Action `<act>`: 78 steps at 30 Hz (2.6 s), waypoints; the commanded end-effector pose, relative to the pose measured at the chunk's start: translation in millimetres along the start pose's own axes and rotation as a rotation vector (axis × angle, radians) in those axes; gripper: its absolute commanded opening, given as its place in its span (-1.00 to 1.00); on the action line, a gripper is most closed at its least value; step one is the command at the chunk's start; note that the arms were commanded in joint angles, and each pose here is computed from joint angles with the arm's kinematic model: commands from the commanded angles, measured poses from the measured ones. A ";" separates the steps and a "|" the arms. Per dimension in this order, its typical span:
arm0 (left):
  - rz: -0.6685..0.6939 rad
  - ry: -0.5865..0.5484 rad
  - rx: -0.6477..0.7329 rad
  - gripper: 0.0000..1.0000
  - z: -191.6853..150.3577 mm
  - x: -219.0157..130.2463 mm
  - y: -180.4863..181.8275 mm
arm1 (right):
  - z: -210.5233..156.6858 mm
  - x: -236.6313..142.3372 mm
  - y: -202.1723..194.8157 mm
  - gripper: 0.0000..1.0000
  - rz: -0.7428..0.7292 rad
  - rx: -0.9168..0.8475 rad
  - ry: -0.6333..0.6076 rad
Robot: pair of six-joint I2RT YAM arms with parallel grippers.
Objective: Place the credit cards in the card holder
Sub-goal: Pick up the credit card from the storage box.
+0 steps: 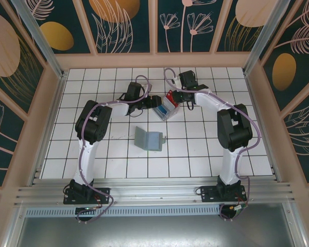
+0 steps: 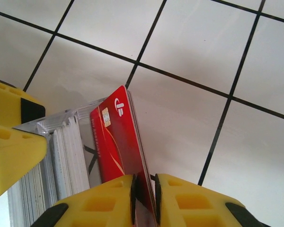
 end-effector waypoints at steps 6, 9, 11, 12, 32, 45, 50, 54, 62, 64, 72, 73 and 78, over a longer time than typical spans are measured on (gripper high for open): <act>0.096 0.126 -0.089 0.28 -42.2 6.7 30.7 | 7.5 -8.1 -2.4 -0.81 -0.052 -0.006 -0.047; 0.095 0.128 -0.091 0.28 -42.9 7.2 30.8 | 9.0 -11.0 -0.8 -0.90 -0.052 -0.013 -0.058; 0.095 0.126 -0.091 0.27 -42.4 7.0 30.7 | 9.3 -11.3 0.0 -0.89 -0.052 -0.017 -0.056; 0.094 0.127 -0.092 0.28 -42.4 6.9 30.6 | 9.1 -11.3 1.1 -0.83 -0.050 -0.020 -0.054; 0.088 0.127 -0.091 0.28 -42.5 5.7 29.2 | 14.5 -20.7 11.5 -0.70 0.027 -0.006 -0.099; 0.082 0.125 -0.095 0.28 -41.7 6.8 28.2 | 9.6 -11.1 11.5 -0.62 -0.141 -0.112 -0.096; 0.079 0.125 -0.093 0.28 -40.4 7.0 27.1 | 6.3 -7.7 15.3 -0.62 -0.215 -0.167 -0.113; 0.077 0.125 -0.092 0.28 -40.3 6.6 26.9 | 5.4 -7.9 16.8 -0.63 -0.260 -0.195 -0.135; 0.076 0.127 -0.093 0.28 -40.0 7.4 26.8 | 15.3 -21.2 22.2 -0.94 -0.099 -0.111 -0.172; 0.077 0.127 -0.092 0.28 -40.1 7.1 26.7 | 20.4 -28.4 20.4 -1.00 -0.027 -0.061 -0.182; 0.071 0.117 -0.090 0.28 -37.8 3.2 23.1 | 29.0 -57.1 16.1 -1.00 0.263 0.104 -0.229; 0.068 0.114 -0.089 0.28 -37.4 2.1 21.5 | 30.5 -62.3 14.8 -1.00 0.294 0.121 -0.241; 0.053 0.099 -0.085 0.29 -30.8 -5.5 11.4 | 35.0 -83.5 12.7 -1.00 0.436 0.191 -0.286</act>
Point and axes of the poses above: each hand's point on the last joint's axis, 136 mm out from that joint toward the fingers, its own x axis out along the fingers, its own y axis along the line the jaws close on, z = x × y, the point moved 4 cm from there along -x, back along the fingers, and after that the axes turned 5 degrees about x, right-handed, at the moved point
